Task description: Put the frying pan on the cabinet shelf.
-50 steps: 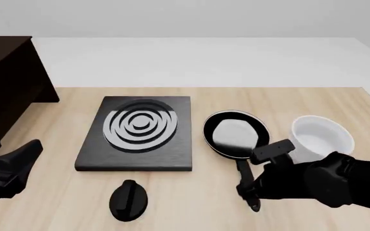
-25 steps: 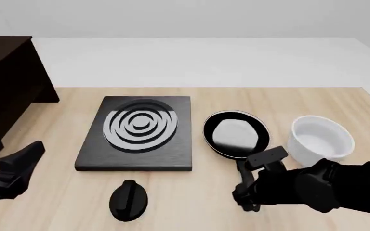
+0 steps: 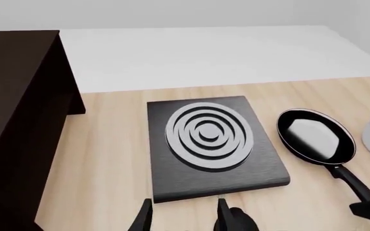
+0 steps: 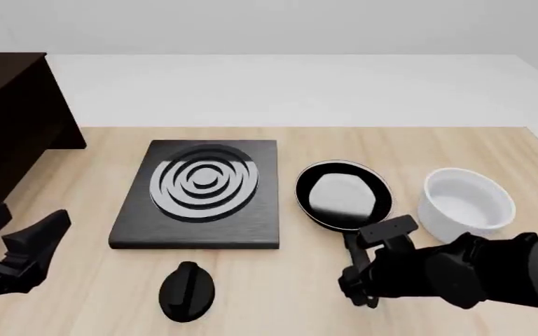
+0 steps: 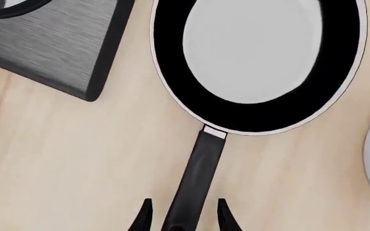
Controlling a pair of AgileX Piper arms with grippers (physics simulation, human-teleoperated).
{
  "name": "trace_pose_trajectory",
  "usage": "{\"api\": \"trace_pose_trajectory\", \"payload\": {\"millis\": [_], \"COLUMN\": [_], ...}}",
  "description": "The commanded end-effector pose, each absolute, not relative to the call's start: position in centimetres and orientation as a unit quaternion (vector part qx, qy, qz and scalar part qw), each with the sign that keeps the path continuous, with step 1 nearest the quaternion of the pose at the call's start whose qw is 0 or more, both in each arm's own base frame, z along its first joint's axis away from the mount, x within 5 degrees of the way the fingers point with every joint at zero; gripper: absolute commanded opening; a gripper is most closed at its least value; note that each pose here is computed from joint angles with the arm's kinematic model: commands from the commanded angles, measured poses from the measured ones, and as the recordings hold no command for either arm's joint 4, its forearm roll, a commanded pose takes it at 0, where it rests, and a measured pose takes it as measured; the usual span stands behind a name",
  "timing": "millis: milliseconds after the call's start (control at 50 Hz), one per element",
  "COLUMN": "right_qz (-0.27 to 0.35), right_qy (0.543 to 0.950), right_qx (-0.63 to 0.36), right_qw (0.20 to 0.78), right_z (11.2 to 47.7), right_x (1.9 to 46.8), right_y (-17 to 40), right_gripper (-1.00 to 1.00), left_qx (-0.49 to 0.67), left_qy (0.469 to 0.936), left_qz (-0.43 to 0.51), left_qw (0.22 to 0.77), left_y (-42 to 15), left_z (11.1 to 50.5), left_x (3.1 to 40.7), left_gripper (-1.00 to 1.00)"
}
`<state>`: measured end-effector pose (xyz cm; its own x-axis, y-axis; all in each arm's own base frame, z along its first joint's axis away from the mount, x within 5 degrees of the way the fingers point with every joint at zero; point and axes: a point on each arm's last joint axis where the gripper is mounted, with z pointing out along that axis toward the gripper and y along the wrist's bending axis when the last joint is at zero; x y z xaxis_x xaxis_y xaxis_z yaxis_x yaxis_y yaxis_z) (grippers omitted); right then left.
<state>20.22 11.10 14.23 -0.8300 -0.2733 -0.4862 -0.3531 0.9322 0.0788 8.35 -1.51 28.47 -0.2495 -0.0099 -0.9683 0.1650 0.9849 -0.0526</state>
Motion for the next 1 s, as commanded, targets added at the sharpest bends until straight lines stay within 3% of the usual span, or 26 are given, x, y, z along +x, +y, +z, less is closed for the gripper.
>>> {"api": "trace_pose_trajectory", "payload": {"millis": [20, 140, 160, 500, 840, 1000], "right_qz": [0.082, 0.080, 0.079, 0.076, 0.048, 0.038], "right_qy": [0.953, 0.952, 0.952, 0.948, 0.914, 0.903], "right_qx": [-0.163, -0.155, -0.149, -0.153, -0.150, -0.157], "right_qw": [0.242, 0.253, 0.257, 0.267, 0.375, 0.398], "right_z": [14.2, 14.9, 15.0, 15.6, 20.4, 21.4], "right_x": [20.6, 21.2, 21.4, 21.6, 22.6, 22.8], "right_y": [11.2, 10.7, 10.4, 10.1, 6.7, 6.2], "right_gripper": [1.00, 1.00, -1.00, -1.00, -1.00, -1.00], "left_qx": [0.049, 0.051, 0.052, 0.046, 0.054, 0.056], "left_qy": [0.789, 0.788, 0.788, 0.787, 0.790, 0.790], "left_qz": [-0.071, -0.073, -0.073, -0.068, -0.071, -0.070], "left_qw": [0.609, 0.609, 0.609, 0.611, 0.607, 0.607], "left_y": [-1.5, -1.6, -1.6, -1.5, -1.6, -1.6], "left_z": [28.1, 28.1, 28.1, 28.1, 27.7, 27.7], "left_x": [8.4, 8.5, 8.5, 8.7, 8.7, 8.7], "left_gripper": [1.00, 1.00, 1.00, 1.00, 1.00, 1.00]}}
